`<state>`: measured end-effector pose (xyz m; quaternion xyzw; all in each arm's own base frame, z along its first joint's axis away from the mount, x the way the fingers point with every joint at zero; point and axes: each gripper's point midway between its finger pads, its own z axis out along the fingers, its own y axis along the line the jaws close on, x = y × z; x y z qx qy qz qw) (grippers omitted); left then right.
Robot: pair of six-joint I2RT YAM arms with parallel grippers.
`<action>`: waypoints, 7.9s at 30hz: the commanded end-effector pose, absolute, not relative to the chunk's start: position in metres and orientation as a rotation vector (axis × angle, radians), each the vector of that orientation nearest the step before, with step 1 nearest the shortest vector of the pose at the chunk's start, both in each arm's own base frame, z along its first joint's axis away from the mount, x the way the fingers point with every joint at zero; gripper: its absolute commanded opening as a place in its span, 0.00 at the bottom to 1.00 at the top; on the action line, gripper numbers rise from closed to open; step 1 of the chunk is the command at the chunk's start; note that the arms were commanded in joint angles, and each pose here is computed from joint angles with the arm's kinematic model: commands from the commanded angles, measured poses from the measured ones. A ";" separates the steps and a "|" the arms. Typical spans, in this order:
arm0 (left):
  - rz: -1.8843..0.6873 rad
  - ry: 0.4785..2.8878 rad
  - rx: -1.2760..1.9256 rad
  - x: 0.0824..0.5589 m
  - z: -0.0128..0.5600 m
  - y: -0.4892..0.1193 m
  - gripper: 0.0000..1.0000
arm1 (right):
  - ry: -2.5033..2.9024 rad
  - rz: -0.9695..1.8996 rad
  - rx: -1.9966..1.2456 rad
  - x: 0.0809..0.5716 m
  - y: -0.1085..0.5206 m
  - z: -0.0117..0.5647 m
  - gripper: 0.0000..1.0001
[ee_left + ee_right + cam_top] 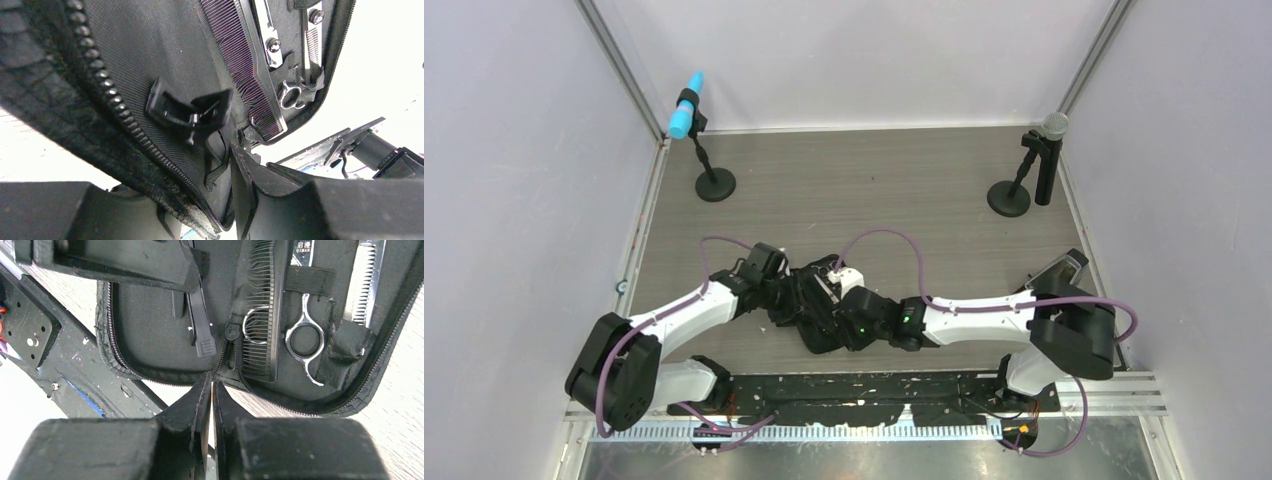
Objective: Sort the hair-cutting tools
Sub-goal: Place the comb in the hairdressing tool bag.
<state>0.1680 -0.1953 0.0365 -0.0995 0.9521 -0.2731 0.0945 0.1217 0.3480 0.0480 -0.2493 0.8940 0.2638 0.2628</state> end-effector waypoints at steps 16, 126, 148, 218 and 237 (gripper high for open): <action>-0.802 2.848 -0.309 0.157 0.028 -0.190 0.32 | 2.530 0.462 -0.648 0.132 0.341 0.025 0.23; -0.649 2.710 -0.510 0.133 0.040 -0.144 0.54 | 2.524 0.896 -0.015 0.131 0.335 0.027 0.32; -0.632 2.843 -0.518 0.121 0.003 -0.149 0.16 | 2.579 0.613 -0.400 0.122 0.354 0.023 0.32; -0.627 2.830 -0.479 0.125 0.011 -0.149 0.13 | 2.530 0.388 -0.835 0.123 0.365 0.026 0.37; -0.637 2.825 -0.479 0.124 0.011 -0.149 0.12 | 2.736 0.185 -0.823 0.123 0.331 -0.023 0.33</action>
